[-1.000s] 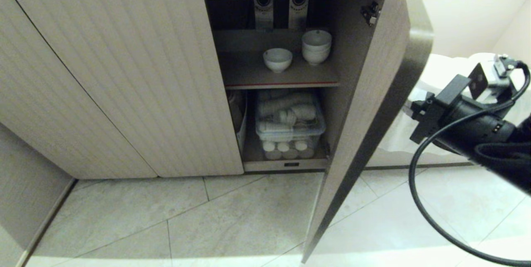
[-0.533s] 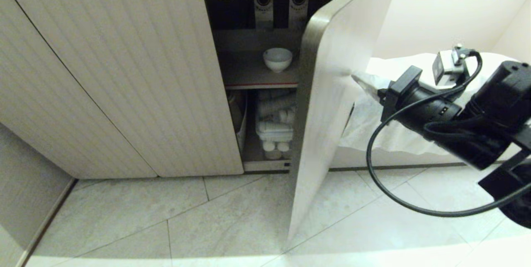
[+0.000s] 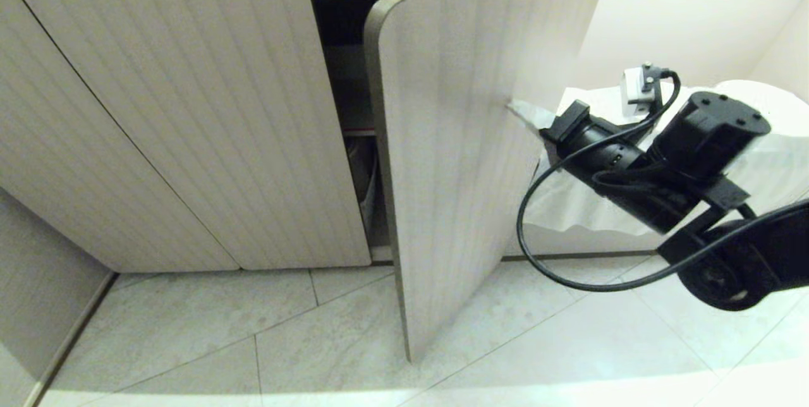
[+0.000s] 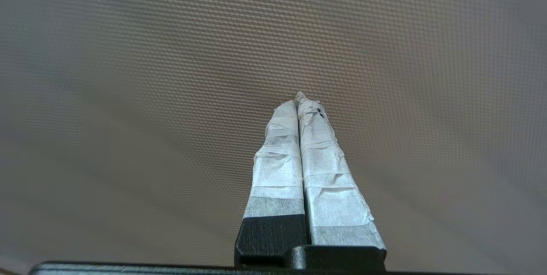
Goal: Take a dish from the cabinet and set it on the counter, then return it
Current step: Close the cabinet door
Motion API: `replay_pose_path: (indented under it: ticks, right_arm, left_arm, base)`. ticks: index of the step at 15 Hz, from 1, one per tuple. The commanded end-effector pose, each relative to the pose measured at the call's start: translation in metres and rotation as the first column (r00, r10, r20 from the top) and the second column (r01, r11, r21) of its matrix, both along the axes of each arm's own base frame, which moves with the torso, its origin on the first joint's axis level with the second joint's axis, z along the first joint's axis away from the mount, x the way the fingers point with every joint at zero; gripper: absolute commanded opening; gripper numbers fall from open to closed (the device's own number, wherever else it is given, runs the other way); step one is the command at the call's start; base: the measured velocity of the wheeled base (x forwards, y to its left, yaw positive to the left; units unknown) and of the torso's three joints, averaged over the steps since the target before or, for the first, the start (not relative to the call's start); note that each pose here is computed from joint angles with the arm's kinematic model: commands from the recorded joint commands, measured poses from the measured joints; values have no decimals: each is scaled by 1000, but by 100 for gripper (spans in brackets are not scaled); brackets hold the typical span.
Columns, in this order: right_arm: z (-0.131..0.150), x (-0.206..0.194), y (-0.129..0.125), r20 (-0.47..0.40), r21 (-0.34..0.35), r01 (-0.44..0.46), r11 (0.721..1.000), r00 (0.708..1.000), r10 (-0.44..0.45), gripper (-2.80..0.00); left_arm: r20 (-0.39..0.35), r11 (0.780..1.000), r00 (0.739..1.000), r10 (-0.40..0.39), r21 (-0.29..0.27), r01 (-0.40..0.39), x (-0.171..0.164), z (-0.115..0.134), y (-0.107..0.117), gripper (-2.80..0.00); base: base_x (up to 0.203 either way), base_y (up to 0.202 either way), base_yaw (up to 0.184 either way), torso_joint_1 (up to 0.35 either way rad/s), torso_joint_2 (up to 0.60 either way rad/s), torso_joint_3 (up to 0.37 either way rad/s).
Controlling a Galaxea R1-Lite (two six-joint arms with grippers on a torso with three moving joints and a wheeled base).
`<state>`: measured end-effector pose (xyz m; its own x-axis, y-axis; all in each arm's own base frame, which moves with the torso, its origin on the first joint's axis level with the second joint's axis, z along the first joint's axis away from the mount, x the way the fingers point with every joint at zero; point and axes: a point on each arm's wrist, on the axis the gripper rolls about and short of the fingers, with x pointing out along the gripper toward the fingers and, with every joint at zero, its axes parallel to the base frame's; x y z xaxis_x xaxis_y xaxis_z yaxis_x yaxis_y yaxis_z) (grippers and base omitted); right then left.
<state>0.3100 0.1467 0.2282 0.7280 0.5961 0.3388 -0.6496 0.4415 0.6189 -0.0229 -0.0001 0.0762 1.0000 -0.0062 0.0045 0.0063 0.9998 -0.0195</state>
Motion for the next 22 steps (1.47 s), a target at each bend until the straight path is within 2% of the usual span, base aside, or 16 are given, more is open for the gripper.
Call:
replay_pose_path:
  ticks: [1, 4, 10, 15, 18, 22]
  right_arm:
    - [-9, 15, 10, 23, -16, 2, 1000, 1000, -2, -280]
    - [-10, 30, 17, 108, -38, 28, 999, 994, -23, -280]
    - [-24, 60, 31, 257, -160, 126, 979, 963, -82, -280]
    - [-23, 84, 41, 361, -182, 213, 960, 923, -137, -280]
    - [-28, 97, 44, 416, -208, 293, 933, 890, -187, -280]
    - [-40, 118, 42, 469, -224, 413, 883, 840, -273, -280]
  left_arm:
    - [0, 1000, 1000, -1, 0, 1, 0, 0, 0, -280]
    - [0, 1000, 1000, -1, 0, 1, 0, 0, 0, -280]
    - [0, 1000, 1000, 0, 0, 0, 0, 0, 0, -280]
    - [0, 1000, 1000, 0, 0, 0, 0, 0, 0, -280]
    - [0, 1000, 1000, -1, 0, 1, 0, 0, 0, -280]
    - [1, 1000, 1000, 0, 0, 0, 0, 0, 0, -280]
  base:
    - [0, 0, 0, 0, 0, 0]
    - [0, 0, 0, 0, 0, 0]
    - [0, 0, 0, 0, 0, 0]
    - [0, 0, 0, 0, 0, 0]
    - [0, 0, 0, 0, 0, 0]
    - [0, 0, 0, 0, 0, 0]
